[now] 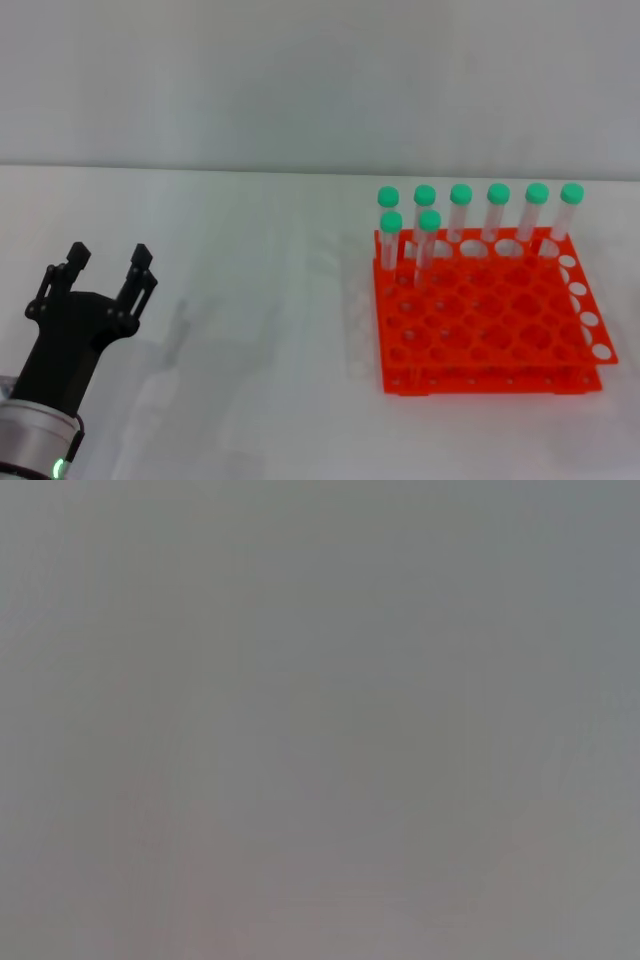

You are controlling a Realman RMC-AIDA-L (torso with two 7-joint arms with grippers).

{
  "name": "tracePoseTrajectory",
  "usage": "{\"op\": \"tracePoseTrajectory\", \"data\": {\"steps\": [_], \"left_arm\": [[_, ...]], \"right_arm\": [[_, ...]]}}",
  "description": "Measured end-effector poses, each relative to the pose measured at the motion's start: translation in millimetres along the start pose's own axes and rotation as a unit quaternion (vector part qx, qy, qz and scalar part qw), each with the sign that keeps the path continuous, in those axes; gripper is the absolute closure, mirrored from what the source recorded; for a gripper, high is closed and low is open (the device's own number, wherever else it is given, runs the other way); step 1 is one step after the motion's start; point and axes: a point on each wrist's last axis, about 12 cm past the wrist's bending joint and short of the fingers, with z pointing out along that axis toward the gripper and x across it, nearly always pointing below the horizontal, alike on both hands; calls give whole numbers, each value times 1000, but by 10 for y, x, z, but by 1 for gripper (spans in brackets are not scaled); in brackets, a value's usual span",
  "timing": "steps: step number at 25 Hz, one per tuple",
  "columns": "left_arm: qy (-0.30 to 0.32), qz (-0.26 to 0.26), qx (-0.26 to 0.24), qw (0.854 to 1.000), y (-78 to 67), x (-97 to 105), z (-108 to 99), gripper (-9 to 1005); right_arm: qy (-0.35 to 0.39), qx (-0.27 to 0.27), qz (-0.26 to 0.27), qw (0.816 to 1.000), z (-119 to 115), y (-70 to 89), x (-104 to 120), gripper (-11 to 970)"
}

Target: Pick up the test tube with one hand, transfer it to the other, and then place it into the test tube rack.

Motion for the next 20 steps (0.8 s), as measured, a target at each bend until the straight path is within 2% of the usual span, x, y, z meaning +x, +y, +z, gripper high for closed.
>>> {"op": "tracePoseTrajectory", "data": {"steps": [1, 5, 11, 20], "left_arm": [[3, -5, -4, 1000, 19, 4, 15, 248], [19, -21, -8, 1000, 62, 25, 83, 248], [29, -27, -5, 999, 86, 34, 149, 249], [43, -27, -2, 999, 65, 71, 142, 249]], "right_arm": [[8, 24, -7, 1000, -56, -91, 23, 82], [36, 63, -10, 997, -151, -229, 97, 82], [55, 67, -14, 996, -139, -233, 140, 82], [79, 71, -24, 994, -69, -226, 183, 82]]}}
